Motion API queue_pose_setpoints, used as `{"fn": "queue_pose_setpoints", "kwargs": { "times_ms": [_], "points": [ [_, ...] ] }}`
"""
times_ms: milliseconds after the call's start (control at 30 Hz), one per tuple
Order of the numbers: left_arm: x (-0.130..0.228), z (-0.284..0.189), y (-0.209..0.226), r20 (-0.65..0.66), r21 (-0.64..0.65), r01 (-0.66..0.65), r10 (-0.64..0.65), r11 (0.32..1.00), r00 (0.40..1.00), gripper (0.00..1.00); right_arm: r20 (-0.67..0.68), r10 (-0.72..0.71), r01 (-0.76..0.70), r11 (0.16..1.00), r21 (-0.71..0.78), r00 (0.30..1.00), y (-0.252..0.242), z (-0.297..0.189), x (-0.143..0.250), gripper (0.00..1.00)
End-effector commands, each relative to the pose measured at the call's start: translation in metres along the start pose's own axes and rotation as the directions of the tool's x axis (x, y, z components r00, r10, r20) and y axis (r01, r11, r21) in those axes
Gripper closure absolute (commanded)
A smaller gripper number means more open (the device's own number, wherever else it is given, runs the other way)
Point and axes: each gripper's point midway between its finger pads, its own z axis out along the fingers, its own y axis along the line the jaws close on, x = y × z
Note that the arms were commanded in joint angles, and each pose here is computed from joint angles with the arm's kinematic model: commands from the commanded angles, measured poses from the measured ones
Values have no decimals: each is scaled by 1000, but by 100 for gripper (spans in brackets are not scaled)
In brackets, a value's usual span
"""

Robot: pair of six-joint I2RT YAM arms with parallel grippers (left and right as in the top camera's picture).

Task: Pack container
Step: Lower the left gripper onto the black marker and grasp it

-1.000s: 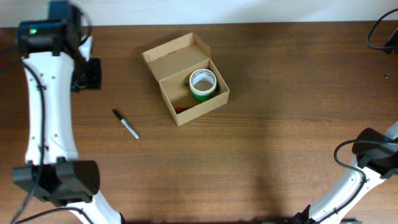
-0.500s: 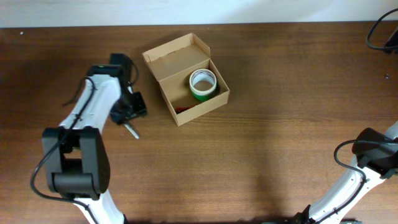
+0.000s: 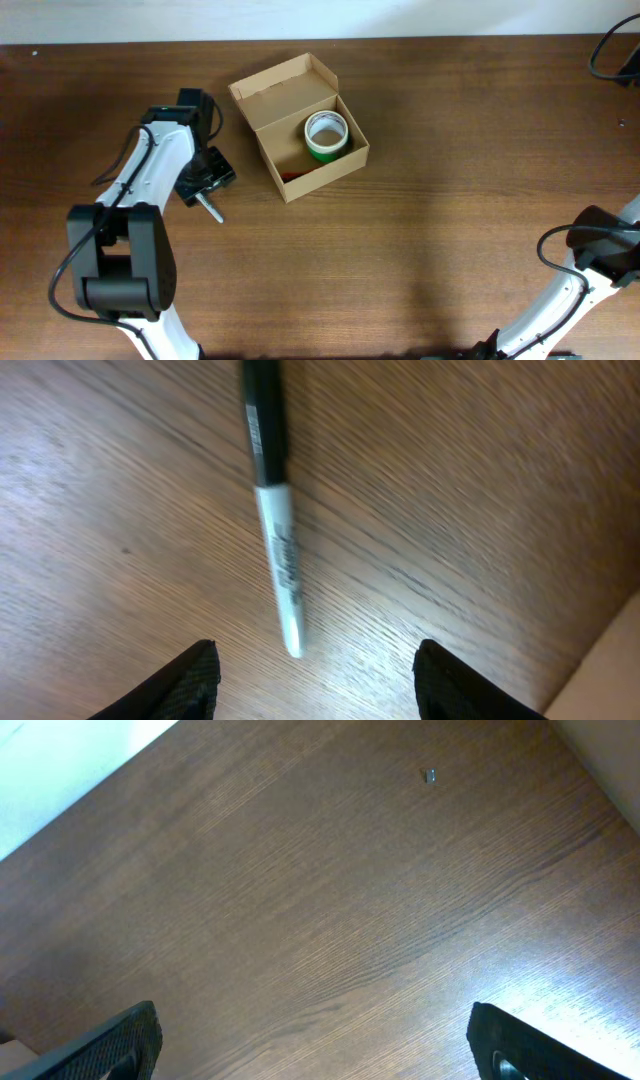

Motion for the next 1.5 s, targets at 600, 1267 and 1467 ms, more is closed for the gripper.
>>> {"fn": "queue_pose_setpoints", "kwargs": {
  "times_ms": [600,1267,1467],
  "points": [
    [-27,36,9,-7,100,31,-30,995,1000,37,8,3,-3,1000,-8,1000,4,-6,1,1],
    [-11,75,5,-81,120,27,-18,992,997,67,8,3,-3,1000,-8,1000,4,-6,1,1],
    [-11,75,2,-85,136,28,-17,990,996,98,8,3,-3,1000,-8,1000,4,-6,1,1]
  ]
}}
